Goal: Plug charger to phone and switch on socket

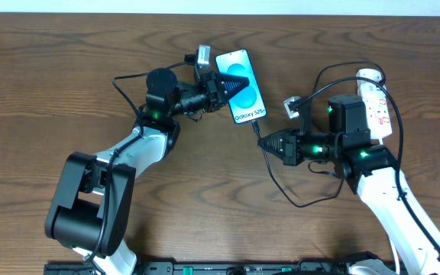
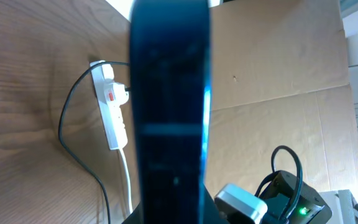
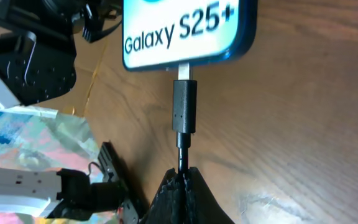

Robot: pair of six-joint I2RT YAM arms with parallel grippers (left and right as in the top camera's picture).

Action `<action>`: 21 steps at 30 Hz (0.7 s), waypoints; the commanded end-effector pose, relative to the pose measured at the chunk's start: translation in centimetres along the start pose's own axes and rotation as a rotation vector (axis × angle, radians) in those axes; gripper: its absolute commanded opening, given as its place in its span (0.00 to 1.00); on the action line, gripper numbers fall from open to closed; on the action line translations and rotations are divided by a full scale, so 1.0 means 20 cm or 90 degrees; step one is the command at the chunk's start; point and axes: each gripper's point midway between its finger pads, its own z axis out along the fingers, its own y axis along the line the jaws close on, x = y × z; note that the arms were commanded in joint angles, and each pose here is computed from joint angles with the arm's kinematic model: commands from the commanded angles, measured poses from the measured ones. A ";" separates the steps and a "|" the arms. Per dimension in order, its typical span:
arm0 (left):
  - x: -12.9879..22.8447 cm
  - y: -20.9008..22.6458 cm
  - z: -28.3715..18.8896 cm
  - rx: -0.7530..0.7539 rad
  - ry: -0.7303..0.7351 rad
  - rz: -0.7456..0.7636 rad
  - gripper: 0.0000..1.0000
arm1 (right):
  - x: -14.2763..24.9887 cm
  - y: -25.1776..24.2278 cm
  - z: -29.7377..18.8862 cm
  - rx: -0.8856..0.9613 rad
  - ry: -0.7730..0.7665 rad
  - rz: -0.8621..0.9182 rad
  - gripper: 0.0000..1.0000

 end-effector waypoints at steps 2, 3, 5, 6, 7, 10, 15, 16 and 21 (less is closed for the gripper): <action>-0.07 -0.08 0.00 0.014 -0.029 0.038 0.07 | 0.03 0.06 -0.01 -0.029 0.012 0.000 0.01; -0.07 -0.08 0.00 0.013 -0.030 0.044 0.07 | 0.03 0.06 -0.01 -0.029 0.011 -0.009 0.01; -0.07 -0.08 0.00 0.013 -0.030 0.043 0.08 | 0.02 0.06 -0.01 -0.029 0.007 -0.019 0.01; -0.07 -0.08 0.00 0.013 -0.030 0.043 0.07 | 0.01 0.06 -0.01 -0.028 0.004 -0.022 0.01; -0.07 -0.08 0.00 0.013 -0.030 0.043 0.07 | 0.01 0.06 -0.01 -0.028 0.003 -0.023 0.01; -0.07 -0.08 0.00 0.013 -0.030 0.043 0.08 | 0.01 0.06 -0.01 -0.029 0.002 -0.025 0.01; -0.07 -0.08 0.00 0.013 -0.030 0.060 0.08 | 0.01 0.06 -0.01 -0.029 0.002 -0.025 0.01; -0.07 -0.08 0.00 0.013 -0.031 0.060 0.07 | 0.01 0.06 -0.01 -0.029 0.002 -0.025 0.01; -0.07 -0.08 0.00 0.013 -0.030 0.060 0.08 | 0.00 0.06 -0.01 -0.029 0.001 -0.027 0.01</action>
